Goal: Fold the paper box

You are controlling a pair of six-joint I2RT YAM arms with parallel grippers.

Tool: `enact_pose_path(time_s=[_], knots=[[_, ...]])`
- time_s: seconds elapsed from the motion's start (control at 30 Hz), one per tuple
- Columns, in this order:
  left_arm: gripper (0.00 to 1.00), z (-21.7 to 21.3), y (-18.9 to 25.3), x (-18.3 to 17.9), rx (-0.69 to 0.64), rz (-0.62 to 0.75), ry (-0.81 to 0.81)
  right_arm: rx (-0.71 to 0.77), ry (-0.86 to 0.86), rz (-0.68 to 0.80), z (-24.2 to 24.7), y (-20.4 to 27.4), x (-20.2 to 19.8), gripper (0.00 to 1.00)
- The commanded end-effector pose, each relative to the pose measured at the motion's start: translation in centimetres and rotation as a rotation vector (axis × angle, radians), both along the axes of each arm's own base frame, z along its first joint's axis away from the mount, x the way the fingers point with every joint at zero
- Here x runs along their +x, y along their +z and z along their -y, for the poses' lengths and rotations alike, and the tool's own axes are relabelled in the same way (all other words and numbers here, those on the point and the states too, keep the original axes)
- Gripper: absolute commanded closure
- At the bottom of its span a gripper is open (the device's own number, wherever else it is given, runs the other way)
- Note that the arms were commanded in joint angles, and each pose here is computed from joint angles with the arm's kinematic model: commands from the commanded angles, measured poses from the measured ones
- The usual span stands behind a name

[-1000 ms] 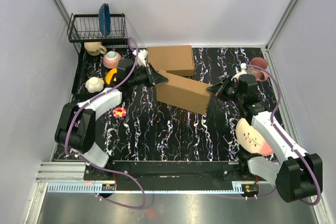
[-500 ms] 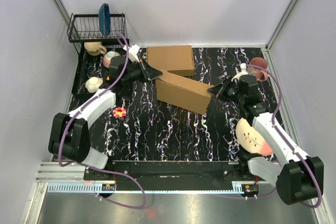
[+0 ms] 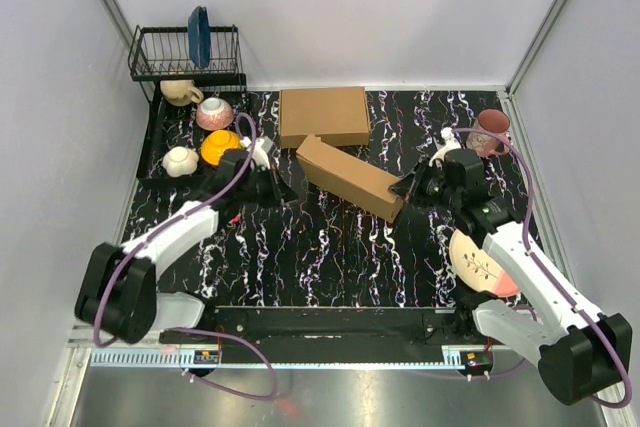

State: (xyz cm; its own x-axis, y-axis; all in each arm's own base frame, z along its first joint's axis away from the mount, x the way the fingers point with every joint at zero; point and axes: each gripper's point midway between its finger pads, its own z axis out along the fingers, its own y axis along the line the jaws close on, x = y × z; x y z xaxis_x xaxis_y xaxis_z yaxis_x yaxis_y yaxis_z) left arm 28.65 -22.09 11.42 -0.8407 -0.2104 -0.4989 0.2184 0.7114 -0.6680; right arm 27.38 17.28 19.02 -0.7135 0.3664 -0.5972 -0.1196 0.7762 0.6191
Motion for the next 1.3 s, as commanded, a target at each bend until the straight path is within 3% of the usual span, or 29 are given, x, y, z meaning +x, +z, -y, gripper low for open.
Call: enact_pose_path(time_s=[0.0, 0.17, 0.4, 0.6, 0.77, 0.9, 1.07, 1.2, 1.27], knots=[[0.96, -1.4, 8.3, 1.9, -0.058, 0.307, 0.085, -0.222, -0.056, -0.265, 3.8, -7.4, -4.2, 0.96], [0.86, -2.3, 18.0, 3.8, -0.192, 0.513, 0.135, -0.237, -0.037, -0.289, 3.7, -7.8, -4.5, 0.95], [0.76, -2.0, 20.2, 5.8, -0.196, 0.563, 0.133, -0.272, -0.006, -0.293, 2.9, -8.2, -5.2, 0.95], [0.74, 0.4, 19.0, 7.3, -0.304, 0.486, -0.005, -0.3, -0.029, -0.293, 3.2, -8.4, -4.3, 0.96], [0.74, 1.3, 17.3, 7.9, -0.373, 0.414, -0.015, -0.297, -0.059, -0.259, 3.2, -7.0, -2.5, 0.96], [0.74, 0.5, 15.6, 7.0, -0.333, 0.398, 0.021, -0.256, -0.1, -0.119, 3.4, -2.8, -1.3, 0.94], [0.72, 0.3, 13.1, 4.0, -0.251, 0.386, 0.084, -0.298, -0.214, -0.053, 5.4, -1.3, 0.0, 0.7], [0.61, 0.0, 7.2, 1.5, -0.12, 0.3, 0.227, -0.34, -0.238, -0.137, 6.0, -4.5, 1.0, 0.58], [0.52, -0.4, 5.7, 0.9, -0.122, 0.263, 0.269, -0.336, -0.265, -0.117, 6.1, -5.2, 1.9, 0.55]])
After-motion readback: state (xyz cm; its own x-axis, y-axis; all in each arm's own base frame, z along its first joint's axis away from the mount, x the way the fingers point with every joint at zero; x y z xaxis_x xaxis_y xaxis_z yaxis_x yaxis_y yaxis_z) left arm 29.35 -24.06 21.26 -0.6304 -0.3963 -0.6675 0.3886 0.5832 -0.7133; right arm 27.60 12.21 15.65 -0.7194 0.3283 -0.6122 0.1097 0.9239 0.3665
